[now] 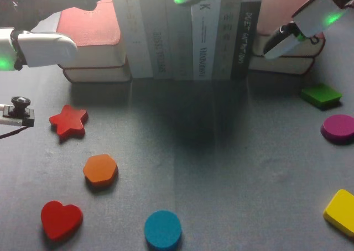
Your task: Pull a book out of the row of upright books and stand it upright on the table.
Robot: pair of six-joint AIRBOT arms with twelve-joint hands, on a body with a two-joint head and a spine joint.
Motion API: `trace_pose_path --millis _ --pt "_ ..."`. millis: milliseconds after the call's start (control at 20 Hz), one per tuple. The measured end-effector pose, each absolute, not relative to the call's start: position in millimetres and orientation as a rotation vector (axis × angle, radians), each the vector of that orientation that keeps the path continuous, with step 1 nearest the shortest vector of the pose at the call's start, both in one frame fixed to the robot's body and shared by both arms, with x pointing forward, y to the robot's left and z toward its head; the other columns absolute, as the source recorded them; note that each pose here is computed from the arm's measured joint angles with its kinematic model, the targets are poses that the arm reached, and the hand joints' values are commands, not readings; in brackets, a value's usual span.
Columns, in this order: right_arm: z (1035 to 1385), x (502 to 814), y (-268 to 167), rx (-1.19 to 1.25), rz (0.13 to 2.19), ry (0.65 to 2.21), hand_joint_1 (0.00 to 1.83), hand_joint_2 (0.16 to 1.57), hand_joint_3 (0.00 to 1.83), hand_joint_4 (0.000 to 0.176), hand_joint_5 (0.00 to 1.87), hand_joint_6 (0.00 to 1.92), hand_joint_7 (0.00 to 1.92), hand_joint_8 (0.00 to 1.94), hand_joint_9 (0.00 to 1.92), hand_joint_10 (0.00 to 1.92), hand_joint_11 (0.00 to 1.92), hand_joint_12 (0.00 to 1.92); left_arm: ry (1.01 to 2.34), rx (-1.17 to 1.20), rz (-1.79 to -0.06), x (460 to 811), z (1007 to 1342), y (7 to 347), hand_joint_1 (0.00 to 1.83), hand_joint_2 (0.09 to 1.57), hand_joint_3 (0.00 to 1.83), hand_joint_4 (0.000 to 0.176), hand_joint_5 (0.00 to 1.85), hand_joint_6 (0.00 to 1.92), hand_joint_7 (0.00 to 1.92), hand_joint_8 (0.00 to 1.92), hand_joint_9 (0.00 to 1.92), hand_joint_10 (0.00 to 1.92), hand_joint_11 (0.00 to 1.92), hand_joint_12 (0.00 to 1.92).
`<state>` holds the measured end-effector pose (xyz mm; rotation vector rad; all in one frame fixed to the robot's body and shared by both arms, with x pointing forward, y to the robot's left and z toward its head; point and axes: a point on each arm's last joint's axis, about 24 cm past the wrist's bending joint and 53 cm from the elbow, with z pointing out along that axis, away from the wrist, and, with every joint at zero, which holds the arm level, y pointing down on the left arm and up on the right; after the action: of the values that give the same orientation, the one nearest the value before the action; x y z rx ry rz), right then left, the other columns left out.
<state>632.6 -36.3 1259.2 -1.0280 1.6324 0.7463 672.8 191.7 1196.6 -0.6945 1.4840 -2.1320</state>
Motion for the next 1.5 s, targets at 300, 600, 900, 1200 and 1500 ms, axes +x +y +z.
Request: trace_pose_path --millis 300,600,900,1200,1500 --pt "1253 618 -35 -1.207 0.583 1.621 0.86 0.85 0.00 0.134 0.23 0.00 0.00 0.00 0.00 0.00 0.00 0.00 1.483 -0.683 -2.134 674 1200 190 1.02 0.91 0.00 0.065 0.42 0.00 0.33 0.00 0.41 0.01 0.00 1.05" --pt "1254 629 -32 -1.250 0.485 1.583 0.72 0.89 0.00 0.117 0.23 0.01 0.00 0.00 0.00 0.00 0.00 0.00 1.493 -0.680 -2.131 674 1198 187 1.00 0.90 0.00 0.045 0.40 0.00 0.34 0.00 0.42 0.01 0.00 1.09" --pt "1273 640 -29 -1.204 0.447 1.526 0.75 0.91 0.01 0.094 0.25 0.01 0.00 0.00 0.00 0.00 0.00 0.00 1.494 -0.680 -2.129 676 1197 186 0.99 0.89 0.00 0.049 0.42 0.01 0.38 0.01 0.43 0.01 0.00 1.07" --pt "1259 636 -7 -1.241 0.462 1.498 0.66 0.92 0.01 0.050 0.32 0.03 0.01 0.00 0.00 0.00 0.03 0.01 1.499 -0.678 -2.132 675 1196 184 0.96 0.88 0.00 0.060 0.41 0.00 0.35 0.01 0.43 0.00 0.00 1.07" --pt "1249 652 -12 -1.196 0.447 1.527 0.66 0.91 0.00 0.021 0.39 0.02 0.07 0.01 0.05 0.01 0.00 0.75 1.494 -0.673 -2.136 675 1198 183 0.95 0.90 0.00 0.059 0.41 0.00 0.35 0.00 0.42 0.01 0.00 1.02"
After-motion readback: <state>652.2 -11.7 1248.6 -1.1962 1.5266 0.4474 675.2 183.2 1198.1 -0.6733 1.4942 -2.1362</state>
